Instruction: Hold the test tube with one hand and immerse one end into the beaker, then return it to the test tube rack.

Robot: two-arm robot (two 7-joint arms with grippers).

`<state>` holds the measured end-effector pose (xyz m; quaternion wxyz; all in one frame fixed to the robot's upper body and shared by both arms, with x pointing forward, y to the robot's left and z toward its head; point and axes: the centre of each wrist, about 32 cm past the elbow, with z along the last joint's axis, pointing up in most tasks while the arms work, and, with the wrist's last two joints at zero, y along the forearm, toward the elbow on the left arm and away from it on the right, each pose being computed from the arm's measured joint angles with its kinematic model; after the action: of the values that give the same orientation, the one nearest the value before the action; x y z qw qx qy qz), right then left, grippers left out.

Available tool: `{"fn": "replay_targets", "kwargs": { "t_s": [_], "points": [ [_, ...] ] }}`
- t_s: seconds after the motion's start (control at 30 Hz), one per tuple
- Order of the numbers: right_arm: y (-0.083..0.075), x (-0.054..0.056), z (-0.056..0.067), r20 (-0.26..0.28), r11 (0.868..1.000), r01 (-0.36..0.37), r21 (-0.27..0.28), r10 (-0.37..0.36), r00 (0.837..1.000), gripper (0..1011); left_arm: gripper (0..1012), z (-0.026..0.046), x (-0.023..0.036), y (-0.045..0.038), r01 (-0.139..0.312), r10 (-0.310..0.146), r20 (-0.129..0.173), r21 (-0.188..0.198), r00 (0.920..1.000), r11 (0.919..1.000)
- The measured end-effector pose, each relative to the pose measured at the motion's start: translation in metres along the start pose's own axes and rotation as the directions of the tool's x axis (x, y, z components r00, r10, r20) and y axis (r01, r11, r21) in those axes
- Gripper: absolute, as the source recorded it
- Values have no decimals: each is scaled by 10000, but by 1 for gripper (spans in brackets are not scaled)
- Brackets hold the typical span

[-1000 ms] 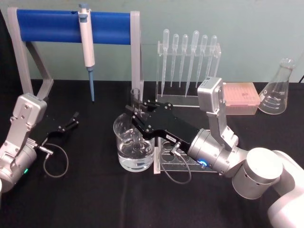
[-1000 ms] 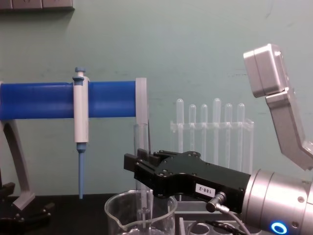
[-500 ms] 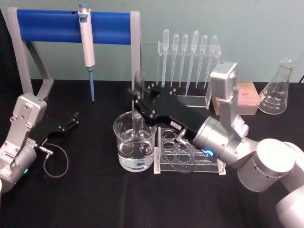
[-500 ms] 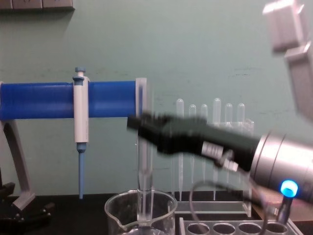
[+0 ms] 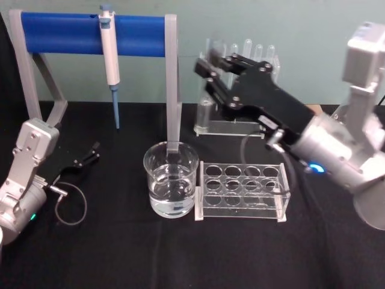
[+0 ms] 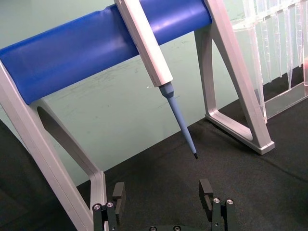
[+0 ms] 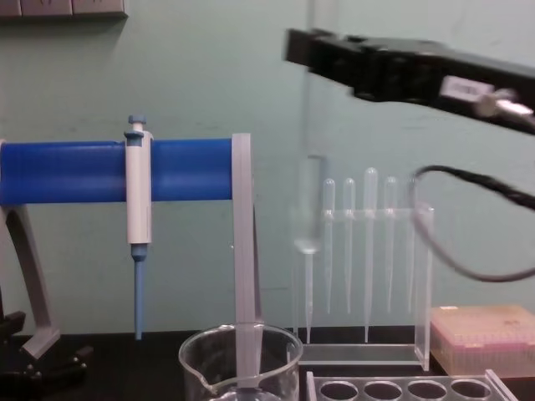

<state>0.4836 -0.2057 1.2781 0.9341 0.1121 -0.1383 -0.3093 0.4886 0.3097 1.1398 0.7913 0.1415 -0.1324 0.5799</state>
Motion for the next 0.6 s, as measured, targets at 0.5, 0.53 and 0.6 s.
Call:
{"fn": "replay_targets", "kwargs": {
  "t_s": [0.5,0.53,0.6],
  "points": [
    [-550,-23,-266,-178,9876,1149,-1072,-1174,9929,226,1000,0,0,0,0,0,1,-1,10000,10000],
    [-560,-24,-291,-206,9868,1179,-1108,-1209,9925,226,1000,0,0,0,1,-1,0,0,10000,10000],
    [-585,-29,-360,-286,9847,1242,-1223,-1285,9913,226,1000,0,0,0,0,0,1,-1,10000,10000]
  ]
}}
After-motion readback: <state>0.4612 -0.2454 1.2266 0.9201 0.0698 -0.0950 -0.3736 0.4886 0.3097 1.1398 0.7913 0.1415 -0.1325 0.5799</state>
